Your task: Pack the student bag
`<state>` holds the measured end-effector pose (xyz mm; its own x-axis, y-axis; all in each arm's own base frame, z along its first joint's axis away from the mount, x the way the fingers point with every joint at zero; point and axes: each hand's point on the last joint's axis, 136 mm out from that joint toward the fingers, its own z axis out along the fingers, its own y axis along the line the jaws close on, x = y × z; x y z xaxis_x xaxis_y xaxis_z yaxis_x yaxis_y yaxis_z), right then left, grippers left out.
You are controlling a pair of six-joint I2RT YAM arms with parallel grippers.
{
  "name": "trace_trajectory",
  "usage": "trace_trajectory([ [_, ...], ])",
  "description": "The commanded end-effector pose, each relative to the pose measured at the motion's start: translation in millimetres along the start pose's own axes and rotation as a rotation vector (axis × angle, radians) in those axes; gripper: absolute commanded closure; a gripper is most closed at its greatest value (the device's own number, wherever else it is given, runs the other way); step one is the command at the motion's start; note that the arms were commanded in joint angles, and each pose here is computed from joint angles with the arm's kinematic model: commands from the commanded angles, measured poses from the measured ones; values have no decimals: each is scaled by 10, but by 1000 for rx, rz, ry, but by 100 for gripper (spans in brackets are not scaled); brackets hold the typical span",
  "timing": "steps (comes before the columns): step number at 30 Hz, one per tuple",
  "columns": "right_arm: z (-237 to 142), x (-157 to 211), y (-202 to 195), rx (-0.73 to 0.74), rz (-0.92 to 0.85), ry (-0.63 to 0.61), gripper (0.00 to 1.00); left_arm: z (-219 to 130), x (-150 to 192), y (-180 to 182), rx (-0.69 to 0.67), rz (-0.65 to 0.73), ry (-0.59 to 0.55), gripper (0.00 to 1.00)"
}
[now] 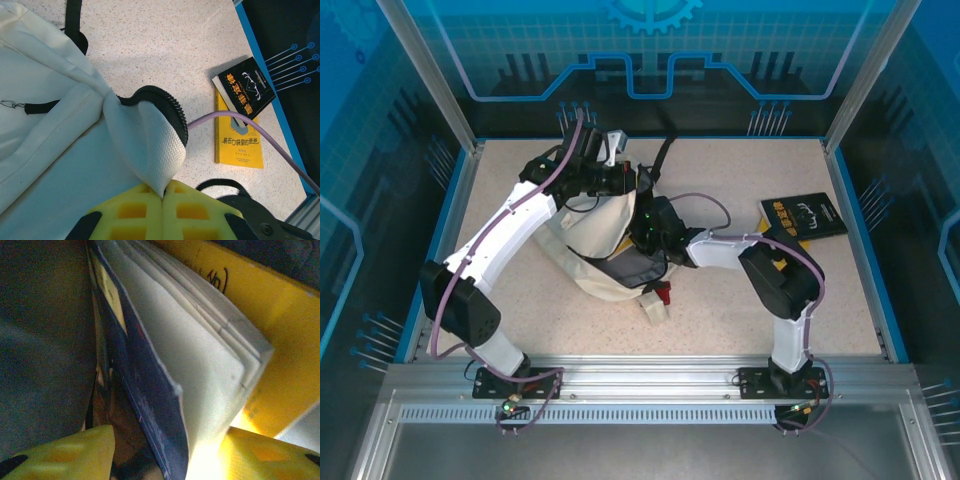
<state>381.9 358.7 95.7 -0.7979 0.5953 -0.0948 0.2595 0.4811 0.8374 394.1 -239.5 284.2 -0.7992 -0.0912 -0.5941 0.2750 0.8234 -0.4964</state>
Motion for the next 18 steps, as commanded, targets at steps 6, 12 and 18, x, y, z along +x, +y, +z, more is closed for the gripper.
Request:
trace_trajectory([
  [6, -562, 196, 180, -36, 2, 100, 45, -167, -232, -97, 49, 9, -100, 99],
  [12, -1116, 103, 95, 45, -139, 57, 43, -150, -100, 6, 28, 14, -63, 99],
  [18, -1830, -328, -286, 260, -274, -84, 27, -183, 326, 128, 17, 54, 47, 100],
])
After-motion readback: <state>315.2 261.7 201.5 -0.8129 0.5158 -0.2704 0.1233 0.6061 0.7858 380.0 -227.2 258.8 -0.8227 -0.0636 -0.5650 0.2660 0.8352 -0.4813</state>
